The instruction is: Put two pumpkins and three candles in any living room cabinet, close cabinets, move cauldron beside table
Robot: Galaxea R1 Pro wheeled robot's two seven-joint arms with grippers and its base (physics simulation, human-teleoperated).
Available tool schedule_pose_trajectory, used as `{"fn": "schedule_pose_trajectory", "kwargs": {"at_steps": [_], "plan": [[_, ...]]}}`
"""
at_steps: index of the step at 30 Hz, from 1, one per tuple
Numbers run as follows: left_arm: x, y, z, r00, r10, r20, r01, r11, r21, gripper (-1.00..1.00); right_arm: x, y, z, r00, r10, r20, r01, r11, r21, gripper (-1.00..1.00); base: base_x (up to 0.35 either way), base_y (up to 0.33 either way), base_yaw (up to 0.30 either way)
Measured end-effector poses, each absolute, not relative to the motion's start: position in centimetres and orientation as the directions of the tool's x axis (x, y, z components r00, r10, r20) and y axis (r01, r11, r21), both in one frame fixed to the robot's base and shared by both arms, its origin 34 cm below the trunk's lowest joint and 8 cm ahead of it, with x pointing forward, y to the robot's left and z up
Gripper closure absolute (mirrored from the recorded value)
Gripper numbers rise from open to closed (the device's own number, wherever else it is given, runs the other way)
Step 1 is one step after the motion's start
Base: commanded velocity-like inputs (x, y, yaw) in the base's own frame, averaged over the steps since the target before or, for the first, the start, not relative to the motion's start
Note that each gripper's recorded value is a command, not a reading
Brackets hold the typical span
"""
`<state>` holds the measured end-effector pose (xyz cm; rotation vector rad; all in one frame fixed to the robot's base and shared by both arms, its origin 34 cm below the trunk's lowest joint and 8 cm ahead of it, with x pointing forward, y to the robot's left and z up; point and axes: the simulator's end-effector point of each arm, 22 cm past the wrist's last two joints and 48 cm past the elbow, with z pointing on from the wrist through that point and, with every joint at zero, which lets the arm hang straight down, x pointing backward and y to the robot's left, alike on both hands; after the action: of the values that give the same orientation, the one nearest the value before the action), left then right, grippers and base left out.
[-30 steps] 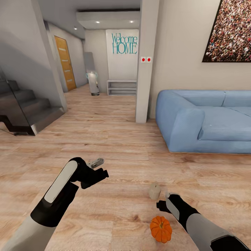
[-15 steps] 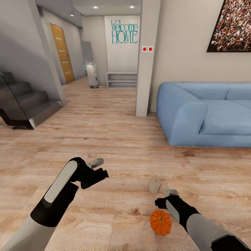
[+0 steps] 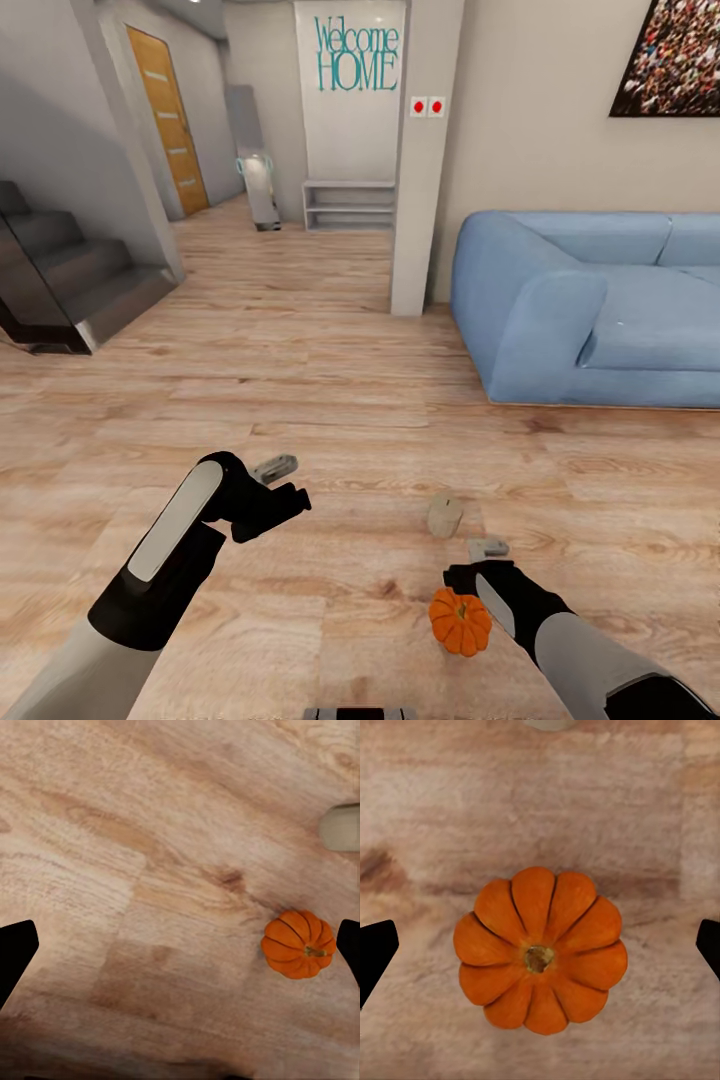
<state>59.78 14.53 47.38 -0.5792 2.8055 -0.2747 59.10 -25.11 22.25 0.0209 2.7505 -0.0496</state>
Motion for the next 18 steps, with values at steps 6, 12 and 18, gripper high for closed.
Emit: {"fn": "schedule_pose_trajectory", "kwargs": {"at_steps": [6,12,18], "plan": [[59.5,14.6,45.6,-0.894,-0.409,-0.184,-0.369,0.903,-0.219,-1.00,58.6,-24.7,21.1,-0.933,0.007,-0.360,0.013,1.000,-0.016,-1.00,0.000,0.000,0.000],[59.3,14.7,44.0,-0.899,-0.409,-0.155,-0.376,0.904,-0.204,-1.00,58.1,-24.0,20.8,-0.969,-0.008,-0.247,-0.006,1.000,-0.007,-1.00,0.000,0.000,0.000],[59.1,15.1,42.5,-0.903,-0.408,-0.135,-0.381,0.905,-0.187,-1.00,57.8,-24.0,21.0,-0.991,0.000,-0.135,-0.002,1.000,0.010,-1.00,0.000,0.000,0.000]]}}
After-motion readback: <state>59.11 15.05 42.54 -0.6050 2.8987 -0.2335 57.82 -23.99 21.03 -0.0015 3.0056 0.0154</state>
